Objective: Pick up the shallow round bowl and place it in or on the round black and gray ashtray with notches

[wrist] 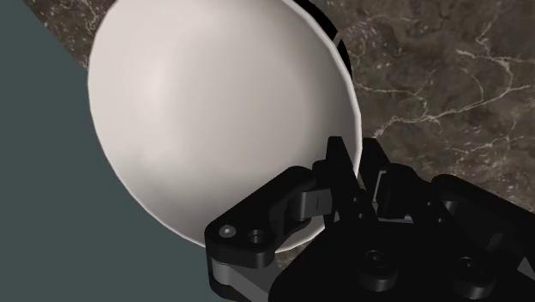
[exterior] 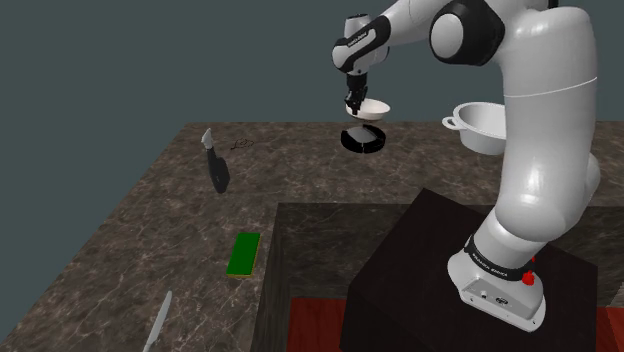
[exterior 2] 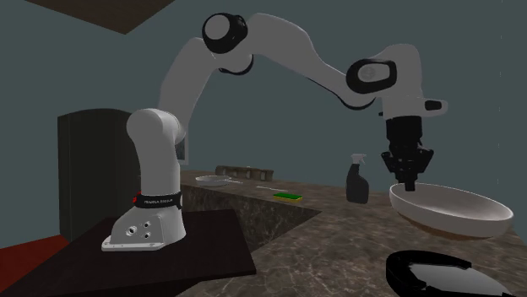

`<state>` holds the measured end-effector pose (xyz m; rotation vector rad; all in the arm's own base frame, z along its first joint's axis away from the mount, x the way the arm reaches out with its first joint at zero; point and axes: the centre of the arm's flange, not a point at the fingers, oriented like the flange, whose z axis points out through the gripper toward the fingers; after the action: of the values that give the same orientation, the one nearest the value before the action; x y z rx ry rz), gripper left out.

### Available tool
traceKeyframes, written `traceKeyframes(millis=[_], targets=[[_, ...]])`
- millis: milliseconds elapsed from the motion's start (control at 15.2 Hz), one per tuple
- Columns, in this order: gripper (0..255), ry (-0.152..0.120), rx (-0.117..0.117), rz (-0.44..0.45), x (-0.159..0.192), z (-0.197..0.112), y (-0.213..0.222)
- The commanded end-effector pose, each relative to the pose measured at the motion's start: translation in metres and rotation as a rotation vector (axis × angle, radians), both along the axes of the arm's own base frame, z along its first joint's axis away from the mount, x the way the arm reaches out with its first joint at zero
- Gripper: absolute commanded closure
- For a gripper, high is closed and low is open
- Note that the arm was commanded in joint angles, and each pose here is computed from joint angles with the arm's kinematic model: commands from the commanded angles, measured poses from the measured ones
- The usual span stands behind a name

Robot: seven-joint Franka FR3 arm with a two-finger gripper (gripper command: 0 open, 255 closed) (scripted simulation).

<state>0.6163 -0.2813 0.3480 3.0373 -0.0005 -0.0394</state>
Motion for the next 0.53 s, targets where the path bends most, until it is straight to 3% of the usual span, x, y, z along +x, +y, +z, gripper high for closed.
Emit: traceKeyframes(millis=[0, 462], targets=[[255, -0.001, 0.0, 0.0, 0.001, -0.011, 0.0], [255, -0.001, 0.0, 0.0, 0.001, -0.048, 0.0]])
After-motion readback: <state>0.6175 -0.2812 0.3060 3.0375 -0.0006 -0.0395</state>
